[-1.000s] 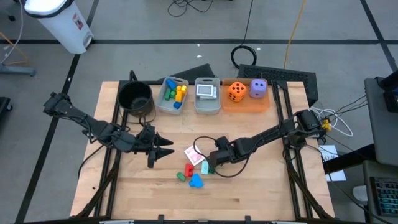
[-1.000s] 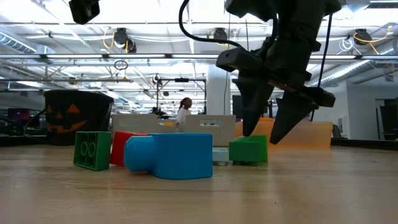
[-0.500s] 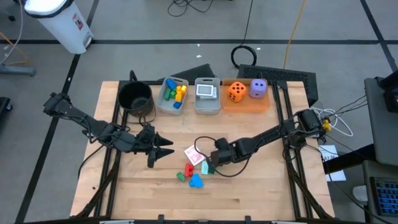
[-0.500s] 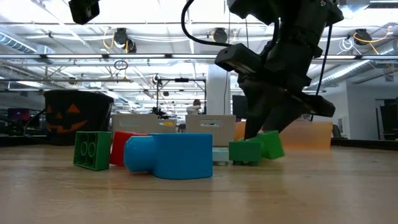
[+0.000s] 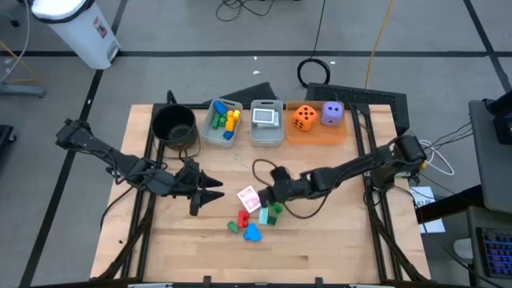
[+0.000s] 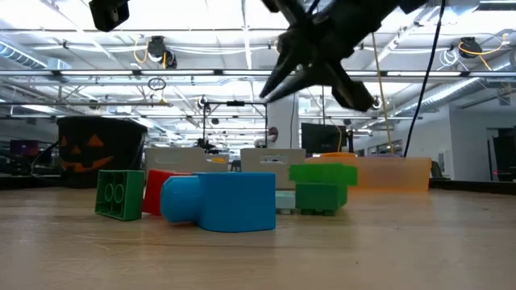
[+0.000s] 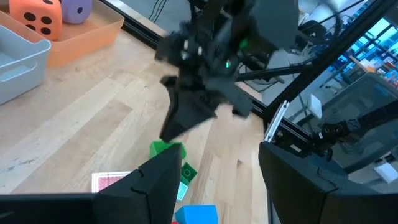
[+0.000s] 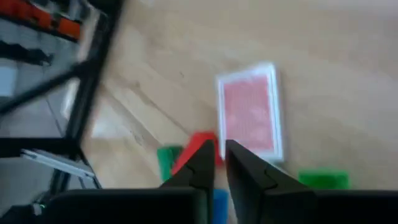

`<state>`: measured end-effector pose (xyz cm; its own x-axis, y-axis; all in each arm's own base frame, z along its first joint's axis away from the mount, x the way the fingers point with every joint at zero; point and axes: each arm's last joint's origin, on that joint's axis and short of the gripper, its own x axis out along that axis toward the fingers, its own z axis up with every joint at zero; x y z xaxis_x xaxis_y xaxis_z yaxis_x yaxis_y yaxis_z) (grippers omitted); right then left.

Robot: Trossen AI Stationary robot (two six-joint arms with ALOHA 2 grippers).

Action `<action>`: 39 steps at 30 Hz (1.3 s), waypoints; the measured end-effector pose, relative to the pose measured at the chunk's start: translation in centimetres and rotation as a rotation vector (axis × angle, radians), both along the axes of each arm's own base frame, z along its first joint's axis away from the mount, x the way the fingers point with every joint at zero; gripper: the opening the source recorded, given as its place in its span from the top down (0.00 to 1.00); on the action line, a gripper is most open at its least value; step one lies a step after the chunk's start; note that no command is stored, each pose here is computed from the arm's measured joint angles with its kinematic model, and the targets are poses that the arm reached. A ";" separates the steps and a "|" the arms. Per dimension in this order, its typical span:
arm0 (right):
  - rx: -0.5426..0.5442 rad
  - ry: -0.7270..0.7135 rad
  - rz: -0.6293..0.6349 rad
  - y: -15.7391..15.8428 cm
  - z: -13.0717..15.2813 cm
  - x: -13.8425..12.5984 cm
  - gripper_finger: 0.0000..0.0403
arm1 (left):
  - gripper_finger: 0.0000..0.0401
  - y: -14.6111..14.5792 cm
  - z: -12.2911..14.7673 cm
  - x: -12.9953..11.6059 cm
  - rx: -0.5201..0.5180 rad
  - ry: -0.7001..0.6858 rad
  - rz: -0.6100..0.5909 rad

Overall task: Pick & Place Toys
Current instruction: Put the green game piece into the left gray bin

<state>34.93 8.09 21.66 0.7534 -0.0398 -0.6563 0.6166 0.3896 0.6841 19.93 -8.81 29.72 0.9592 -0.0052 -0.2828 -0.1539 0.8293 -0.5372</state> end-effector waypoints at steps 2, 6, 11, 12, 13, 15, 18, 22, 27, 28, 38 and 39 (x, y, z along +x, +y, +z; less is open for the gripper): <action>-0.037 -0.016 0.005 -0.6 1.1 -0.5 0.98 | 0.44 0.0 0.0 0.0 -0.001 -0.002 0.000; -0.112 -0.032 0.050 -1.6 2.3 -0.9 0.98 | 0.44 0.0 0.0 0.0 -0.001 -0.002 0.000; -0.192 -0.035 0.151 -1.7 2.4 -0.9 0.94 | 0.44 0.0 0.0 0.0 -0.004 -0.003 0.001; -0.194 -0.051 0.190 -1.6 2.5 -0.8 0.93 | 0.44 0.0 0.0 0.0 -0.005 -0.003 0.000; -0.192 -0.064 0.222 -1.5 2.6 -0.7 0.91 | 0.44 0.0 0.0 0.0 -0.005 -0.002 0.000; -0.195 -0.068 0.252 -1.4 2.7 -0.7 0.86 | 0.44 0.0 0.0 0.0 -0.007 -0.003 0.000; -0.221 -0.066 0.281 -1.1 2.6 -0.7 0.75 | 0.44 0.0 0.0 0.0 -0.007 -0.002 0.000; -0.267 -0.068 0.344 -0.4 2.6 -0.9 0.59 | 0.44 0.0 0.0 0.0 -0.006 -0.001 0.000; -0.281 -0.072 0.380 0.4 2.6 -1.1 0.41 | 0.44 0.0 0.0 0.0 -0.006 -0.001 0.000; -0.278 -0.073 0.381 0.5 2.6 -1.1 0.38 | 0.44 0.0 0.0 0.0 -0.006 -0.001 0.000; -0.239 -0.130 0.289 0.8 3.0 -0.9 0.30 | 0.44 0.0 0.0 0.0 -0.010 -0.002 0.002; -0.247 -0.114 0.294 0.8 2.9 -1.0 0.31 | 0.44 0.0 0.0 0.0 -0.010 -0.002 0.002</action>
